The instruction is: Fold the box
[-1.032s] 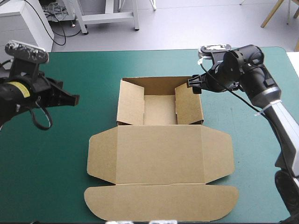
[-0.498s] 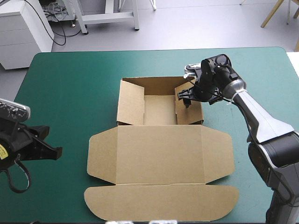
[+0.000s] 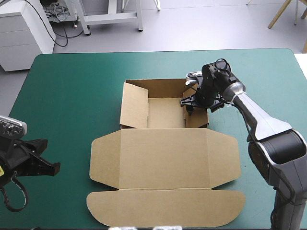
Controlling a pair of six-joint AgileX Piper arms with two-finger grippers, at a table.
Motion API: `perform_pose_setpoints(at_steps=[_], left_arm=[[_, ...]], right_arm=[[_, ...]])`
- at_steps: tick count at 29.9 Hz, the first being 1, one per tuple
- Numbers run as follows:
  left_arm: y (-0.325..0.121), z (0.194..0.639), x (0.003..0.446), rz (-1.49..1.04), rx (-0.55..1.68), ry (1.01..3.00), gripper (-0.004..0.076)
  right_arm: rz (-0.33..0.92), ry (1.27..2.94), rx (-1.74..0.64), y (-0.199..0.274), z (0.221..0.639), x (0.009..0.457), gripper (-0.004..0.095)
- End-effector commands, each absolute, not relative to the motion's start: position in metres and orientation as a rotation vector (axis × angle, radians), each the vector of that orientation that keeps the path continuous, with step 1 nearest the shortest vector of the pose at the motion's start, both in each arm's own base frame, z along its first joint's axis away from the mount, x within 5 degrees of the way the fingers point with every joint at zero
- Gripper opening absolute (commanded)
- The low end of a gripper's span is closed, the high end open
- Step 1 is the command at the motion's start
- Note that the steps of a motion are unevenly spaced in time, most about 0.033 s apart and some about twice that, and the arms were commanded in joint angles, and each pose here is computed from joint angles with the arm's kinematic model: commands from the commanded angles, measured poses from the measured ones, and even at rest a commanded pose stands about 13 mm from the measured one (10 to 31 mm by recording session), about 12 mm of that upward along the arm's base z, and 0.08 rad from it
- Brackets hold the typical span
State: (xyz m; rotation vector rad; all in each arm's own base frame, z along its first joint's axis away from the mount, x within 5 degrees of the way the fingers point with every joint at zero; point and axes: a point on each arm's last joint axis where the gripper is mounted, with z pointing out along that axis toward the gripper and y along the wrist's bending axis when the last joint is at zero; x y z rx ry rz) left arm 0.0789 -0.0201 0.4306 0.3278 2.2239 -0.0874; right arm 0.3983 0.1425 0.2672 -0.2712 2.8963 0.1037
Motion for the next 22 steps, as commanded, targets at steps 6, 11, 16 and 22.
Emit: perform_pose_setpoints(at_steps=[6,11,16,22], left_arm=[[-0.018,0.433,0.075,-0.084,0.313,2.254,-0.001],[-0.018,0.433,0.075,-0.089,0.304,2.255,-0.001],[-0.018,0.433,0.075,-0.089,0.304,2.255,-0.001],[-0.018,0.433,0.075,-0.089,0.304,2.255,-0.001]], right_arm=[[0.124,2.82,-0.268,0.138,0.295,0.393,-0.0018],[0.124,2.803,-0.259,0.138,0.296,0.395,-0.0019],[0.124,2.687,-0.243,0.129,0.329,0.397,-0.0019],[0.043,2.496,-0.094,0.055,0.401,0.4,-0.0019]])
